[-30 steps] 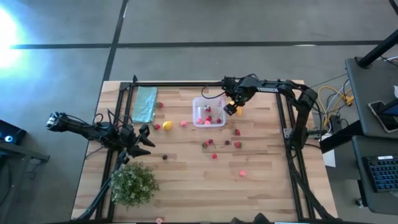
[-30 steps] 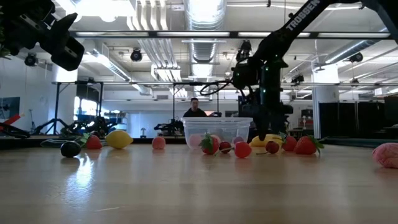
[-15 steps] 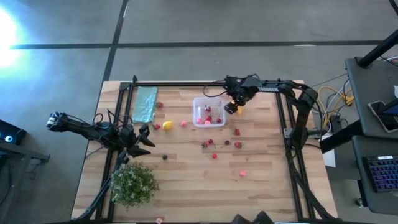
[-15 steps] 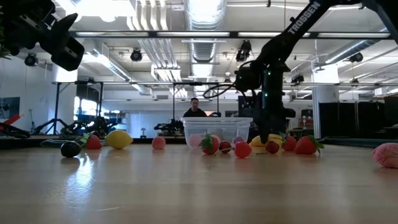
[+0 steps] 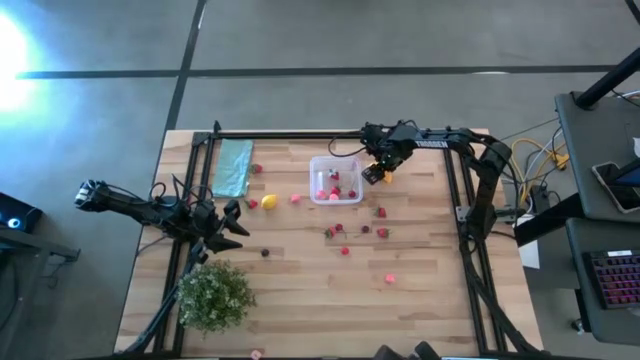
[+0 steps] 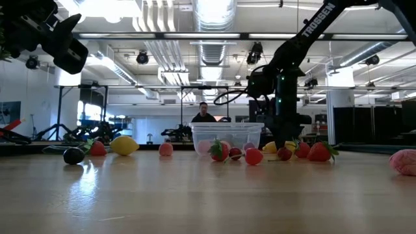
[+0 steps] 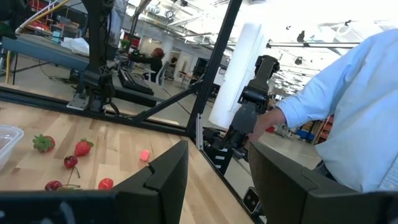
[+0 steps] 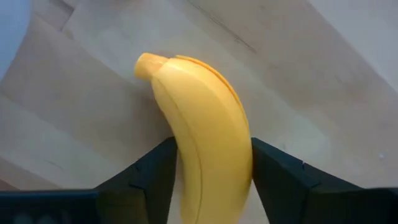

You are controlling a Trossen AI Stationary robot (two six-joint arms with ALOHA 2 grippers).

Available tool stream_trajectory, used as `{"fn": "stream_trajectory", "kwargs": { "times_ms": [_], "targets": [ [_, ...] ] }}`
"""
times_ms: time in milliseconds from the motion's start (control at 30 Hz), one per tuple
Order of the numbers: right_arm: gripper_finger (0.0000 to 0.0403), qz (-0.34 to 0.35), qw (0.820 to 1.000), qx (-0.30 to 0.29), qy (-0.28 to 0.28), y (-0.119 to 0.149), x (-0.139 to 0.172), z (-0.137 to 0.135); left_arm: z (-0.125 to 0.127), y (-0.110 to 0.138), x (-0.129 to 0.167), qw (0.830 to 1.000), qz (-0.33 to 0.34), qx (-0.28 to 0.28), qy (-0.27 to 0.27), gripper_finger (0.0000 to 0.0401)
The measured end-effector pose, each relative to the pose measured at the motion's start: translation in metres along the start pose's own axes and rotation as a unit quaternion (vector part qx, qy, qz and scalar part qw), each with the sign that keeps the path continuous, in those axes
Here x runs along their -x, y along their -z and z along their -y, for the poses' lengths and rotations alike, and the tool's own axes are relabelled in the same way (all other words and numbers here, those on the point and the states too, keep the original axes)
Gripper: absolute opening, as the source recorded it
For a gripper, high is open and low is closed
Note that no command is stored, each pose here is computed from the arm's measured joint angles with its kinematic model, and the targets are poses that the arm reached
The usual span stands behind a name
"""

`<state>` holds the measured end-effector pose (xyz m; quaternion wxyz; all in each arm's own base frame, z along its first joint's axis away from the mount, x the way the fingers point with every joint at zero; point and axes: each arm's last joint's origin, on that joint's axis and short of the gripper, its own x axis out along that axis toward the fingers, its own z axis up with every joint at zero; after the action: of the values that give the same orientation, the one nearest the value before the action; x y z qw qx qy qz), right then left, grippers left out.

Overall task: Pick and placing Produce into tupperware
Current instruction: Put the yellow banana into the transparent bin, then put the pink peach into the transparent bin

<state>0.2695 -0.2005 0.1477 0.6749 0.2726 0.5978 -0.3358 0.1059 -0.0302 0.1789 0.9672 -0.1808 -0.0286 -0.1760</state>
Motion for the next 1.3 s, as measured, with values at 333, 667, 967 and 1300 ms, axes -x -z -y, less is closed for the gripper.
{"fn": "stream_trajectory", "kwargs": {
  "times_ms": [333,667,967,1300],
  "targets": [
    [0.0134,-0.008,0.999,-0.017,-0.042,0.002,0.014,-0.001,0.000,0.000,0.000,1.000,0.000,0.000,0.001,0.0155],
    [0.0157,0.102,0.983,-0.018,-0.154,0.001,0.116,-0.013,0.000,0.000,0.000,1.000,0.000,0.000,0.001,0.0155],
    [0.0156,0.103,0.980,0.012,-0.172,-0.023,0.116,-0.056,0.000,0.000,0.000,1.000,0.001,0.000,-0.001,0.0155],
    [0.0227,0.083,0.982,0.027,-0.168,-0.045,0.095,-0.087,0.000,0.000,0.000,1.000,0.000,0.000,0.000,0.0155]
  ]
}}
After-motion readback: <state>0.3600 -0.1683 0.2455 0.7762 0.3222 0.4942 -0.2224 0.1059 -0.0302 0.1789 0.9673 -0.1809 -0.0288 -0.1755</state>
